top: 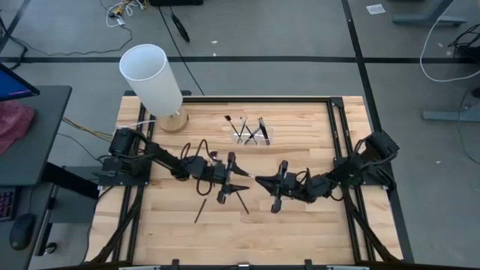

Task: Put items in baskets/containers
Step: Put the black eyeshadow brush into the transparent organizer

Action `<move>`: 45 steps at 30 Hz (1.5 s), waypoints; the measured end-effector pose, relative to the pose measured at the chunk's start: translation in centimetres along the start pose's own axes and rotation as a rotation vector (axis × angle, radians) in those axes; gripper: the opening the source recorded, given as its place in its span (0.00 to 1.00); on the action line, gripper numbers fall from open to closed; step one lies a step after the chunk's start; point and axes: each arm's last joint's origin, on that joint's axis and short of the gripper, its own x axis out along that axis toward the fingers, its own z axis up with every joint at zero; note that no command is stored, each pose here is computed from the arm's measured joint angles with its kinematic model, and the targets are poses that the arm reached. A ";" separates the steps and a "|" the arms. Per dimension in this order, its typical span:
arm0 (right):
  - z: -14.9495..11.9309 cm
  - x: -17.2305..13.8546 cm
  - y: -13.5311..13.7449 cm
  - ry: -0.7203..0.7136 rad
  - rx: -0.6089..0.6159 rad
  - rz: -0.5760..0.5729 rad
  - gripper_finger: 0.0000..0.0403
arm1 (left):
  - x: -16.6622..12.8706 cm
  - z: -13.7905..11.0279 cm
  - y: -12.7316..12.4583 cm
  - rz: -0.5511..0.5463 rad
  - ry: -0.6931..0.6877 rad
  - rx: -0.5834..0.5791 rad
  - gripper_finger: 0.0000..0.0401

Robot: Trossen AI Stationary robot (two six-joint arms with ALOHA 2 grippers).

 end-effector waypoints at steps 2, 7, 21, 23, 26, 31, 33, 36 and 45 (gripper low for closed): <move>0.0 0.1 -0.1 -0.003 -0.005 0.007 0.02 | 0.5 0.4 -0.1 -0.018 -0.016 -0.011 0.52; 0.0 0.2 -0.1 -0.001 -0.010 0.008 0.02 | 1.3 1.2 0.1 0.029 -0.052 -0.031 0.52; 0.0 0.2 -0.1 -0.003 -0.015 0.031 0.02 | 1.4 1.1 0.7 0.043 -0.041 -0.071 0.32; 0.0 0.2 -0.1 -0.003 -0.015 0.031 0.02 | 1.4 1.1 0.6 0.043 -0.041 -0.068 0.24; 0.0 0.2 -0.1 -0.002 -0.015 0.031 0.02 | 1.4 1.1 0.3 0.035 -0.041 -0.037 0.10; 0.0 0.1 0.0 0.002 -0.027 0.040 0.05 | 1.5 1.0 -0.2 0.023 -0.034 -0.026 0.04; -0.2 0.1 -0.1 0.015 -0.040 0.032 0.07 | 1.5 0.9 -0.3 0.021 -0.017 -0.025 0.05; -0.6 -0.1 0.0 0.046 -0.070 -0.016 0.13 | 1.4 0.6 -0.3 0.027 0.040 -0.018 0.03; 0.9 -3.8 -0.5 0.053 -0.089 -0.365 0.32 | 0.0 3.2 0.0 0.198 0.329 0.039 0.04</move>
